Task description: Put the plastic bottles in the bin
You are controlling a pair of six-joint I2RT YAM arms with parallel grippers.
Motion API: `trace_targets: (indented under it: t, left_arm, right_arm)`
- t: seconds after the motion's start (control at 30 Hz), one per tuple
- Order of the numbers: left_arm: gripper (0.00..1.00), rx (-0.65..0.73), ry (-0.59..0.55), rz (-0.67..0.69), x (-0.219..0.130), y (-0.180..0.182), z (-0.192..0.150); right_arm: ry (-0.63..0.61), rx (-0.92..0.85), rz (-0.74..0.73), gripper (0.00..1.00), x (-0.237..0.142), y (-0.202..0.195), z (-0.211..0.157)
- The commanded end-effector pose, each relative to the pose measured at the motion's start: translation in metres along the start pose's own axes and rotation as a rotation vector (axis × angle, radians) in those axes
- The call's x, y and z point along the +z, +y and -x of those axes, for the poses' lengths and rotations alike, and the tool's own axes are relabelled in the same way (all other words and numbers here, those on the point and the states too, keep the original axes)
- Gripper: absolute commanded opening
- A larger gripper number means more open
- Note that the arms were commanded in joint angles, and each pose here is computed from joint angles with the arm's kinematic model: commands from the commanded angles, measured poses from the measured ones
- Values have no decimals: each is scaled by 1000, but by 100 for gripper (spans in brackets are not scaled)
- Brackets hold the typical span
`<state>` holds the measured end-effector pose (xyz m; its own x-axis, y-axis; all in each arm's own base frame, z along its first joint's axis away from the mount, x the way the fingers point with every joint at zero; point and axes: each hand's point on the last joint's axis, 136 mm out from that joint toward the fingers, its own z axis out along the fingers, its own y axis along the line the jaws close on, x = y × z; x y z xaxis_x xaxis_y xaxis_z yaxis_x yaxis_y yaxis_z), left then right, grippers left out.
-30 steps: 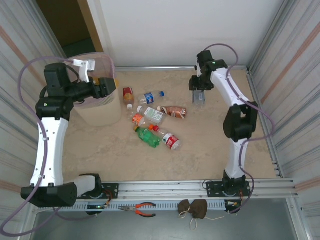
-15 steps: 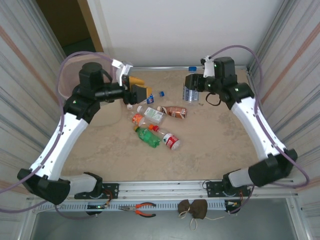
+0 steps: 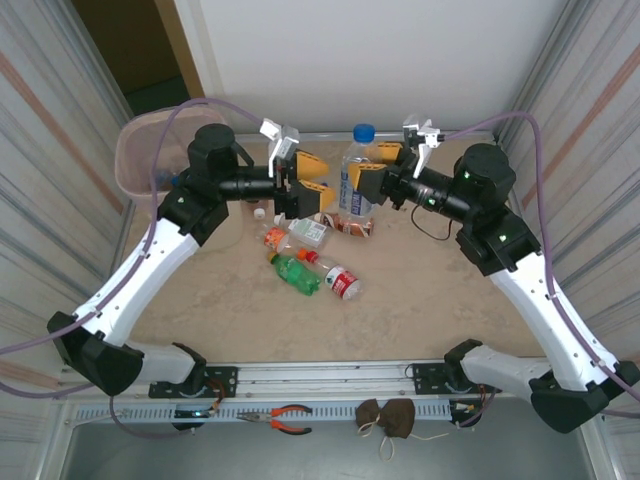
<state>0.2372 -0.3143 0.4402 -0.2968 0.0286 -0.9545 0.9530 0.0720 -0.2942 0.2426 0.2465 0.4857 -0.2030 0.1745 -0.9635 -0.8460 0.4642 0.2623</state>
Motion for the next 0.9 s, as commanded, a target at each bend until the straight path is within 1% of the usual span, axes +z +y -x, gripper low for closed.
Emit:
trace_targets:
  t: [0.0,0.1,0.27,0.43,0.77,0.87]
  left_arm:
    - [86,94,-27,-146,2,-33,16]
    - [85,140,-20,-208,5,-51,12]
    - [81,204,-25,-262,7,-72,11]
    - [75,238,-43,-282,7,-83,17]
    - [65,311,-76,-326,0,-109,27]
    - [65,324,-83,-334,-2,-115,30]
  right_arm:
    - [-60,-79,96,57,-3,29,18]
    - [-85,-91,127,57,-4,42,24]
    - [-110,-92,170,57,-5,56,32]
    - [-133,-88,231,57,-8,71,39]
    - [-162,-110,275,57,-16,89,48]
    - [-163,-112,285,57,-15,91,48]
